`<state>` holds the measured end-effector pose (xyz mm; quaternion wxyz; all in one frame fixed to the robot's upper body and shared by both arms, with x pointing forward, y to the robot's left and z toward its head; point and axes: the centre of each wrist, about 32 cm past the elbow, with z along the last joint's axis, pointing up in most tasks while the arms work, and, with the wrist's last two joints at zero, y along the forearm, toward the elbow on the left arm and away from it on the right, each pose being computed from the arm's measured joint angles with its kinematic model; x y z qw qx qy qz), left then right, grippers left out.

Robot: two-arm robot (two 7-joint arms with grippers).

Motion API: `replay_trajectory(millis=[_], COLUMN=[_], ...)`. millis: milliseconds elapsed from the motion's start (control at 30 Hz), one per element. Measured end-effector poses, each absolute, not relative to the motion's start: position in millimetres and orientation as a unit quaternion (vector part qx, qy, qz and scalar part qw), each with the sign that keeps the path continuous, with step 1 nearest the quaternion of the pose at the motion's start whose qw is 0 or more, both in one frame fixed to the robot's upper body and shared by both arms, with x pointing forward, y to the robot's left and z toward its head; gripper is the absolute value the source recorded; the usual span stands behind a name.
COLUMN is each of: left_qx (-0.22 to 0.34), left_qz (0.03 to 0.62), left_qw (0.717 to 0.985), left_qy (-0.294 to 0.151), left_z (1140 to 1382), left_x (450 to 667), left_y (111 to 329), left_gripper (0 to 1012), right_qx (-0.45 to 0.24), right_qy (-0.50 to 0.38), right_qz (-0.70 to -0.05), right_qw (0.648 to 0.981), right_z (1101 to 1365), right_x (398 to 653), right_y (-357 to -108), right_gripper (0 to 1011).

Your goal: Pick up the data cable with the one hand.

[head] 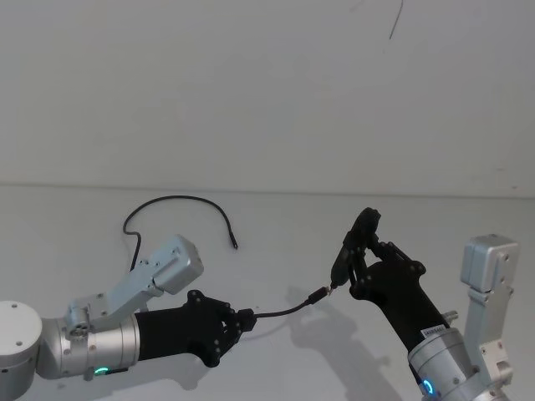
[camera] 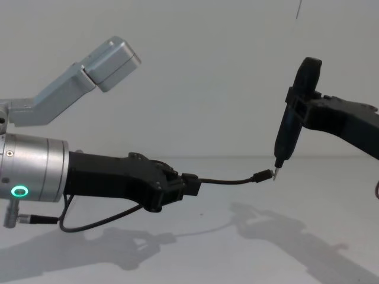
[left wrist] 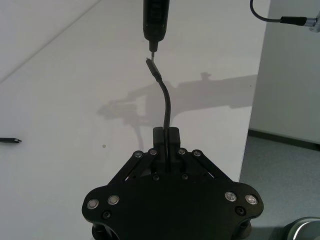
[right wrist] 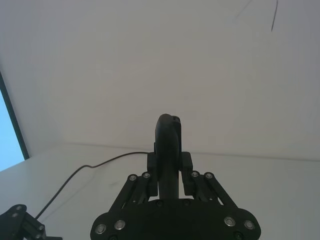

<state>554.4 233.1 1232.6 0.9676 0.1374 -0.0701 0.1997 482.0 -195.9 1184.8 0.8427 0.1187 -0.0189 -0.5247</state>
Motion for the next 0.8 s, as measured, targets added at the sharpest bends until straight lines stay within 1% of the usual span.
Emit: replay_trajectory(millis=[800], left_qx=[0.137], left_qz=[0.2], left_qw=[0.968], left_qy=[-0.07], left_z=[1232.6], left_x=[554.4], left_y=[233.1], left_gripper=[43], right_qx=[0.125], right_qy=[-0.021], right_qz=[-0.519], right_qw=[0.845], right_z=[1186.6], right_x=[482.7], right_y=[-193.2], right_gripper=[269])
